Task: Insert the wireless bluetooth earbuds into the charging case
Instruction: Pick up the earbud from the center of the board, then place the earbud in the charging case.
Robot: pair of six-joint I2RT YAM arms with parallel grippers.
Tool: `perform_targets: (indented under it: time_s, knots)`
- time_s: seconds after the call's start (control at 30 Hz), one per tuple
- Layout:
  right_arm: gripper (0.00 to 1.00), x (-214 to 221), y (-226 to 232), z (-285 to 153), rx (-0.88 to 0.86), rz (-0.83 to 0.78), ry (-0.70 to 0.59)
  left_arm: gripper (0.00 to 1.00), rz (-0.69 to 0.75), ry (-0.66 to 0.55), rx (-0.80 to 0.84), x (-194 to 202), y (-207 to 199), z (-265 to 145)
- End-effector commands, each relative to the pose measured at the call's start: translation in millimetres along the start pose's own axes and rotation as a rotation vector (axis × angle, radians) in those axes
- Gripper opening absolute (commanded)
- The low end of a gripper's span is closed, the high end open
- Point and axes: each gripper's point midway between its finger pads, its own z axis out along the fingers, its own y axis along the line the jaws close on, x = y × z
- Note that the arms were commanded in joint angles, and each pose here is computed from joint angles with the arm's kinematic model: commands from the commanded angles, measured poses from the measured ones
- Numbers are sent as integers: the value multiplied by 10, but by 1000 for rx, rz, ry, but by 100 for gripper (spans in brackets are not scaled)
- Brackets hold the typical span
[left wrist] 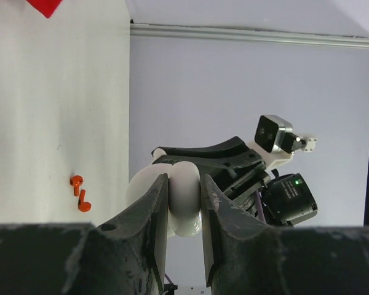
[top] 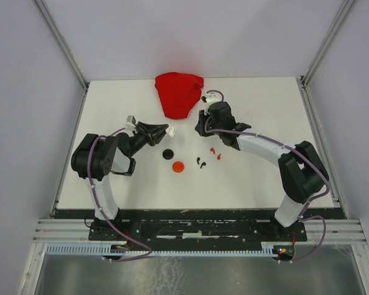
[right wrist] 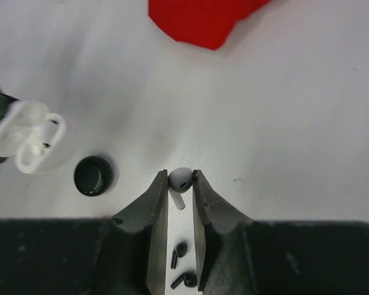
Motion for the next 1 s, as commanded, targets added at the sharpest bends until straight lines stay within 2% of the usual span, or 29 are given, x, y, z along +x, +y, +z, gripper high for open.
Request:
perform_targets:
  time_s: [0.0, 0.43, 0.97]
  knots:
    - [19, -737, 443, -347, -230, -34, -319, 3, 20, 43, 49, 114, -126, 113]
    - [19, -870, 715, -687, -425, -53, -525, 3, -22, 84, 71, 291, -148, 287]
    - [20, -811, 818, -671, -474, -88, -567, 3, -139, 103, 127, 398, -317, 437]
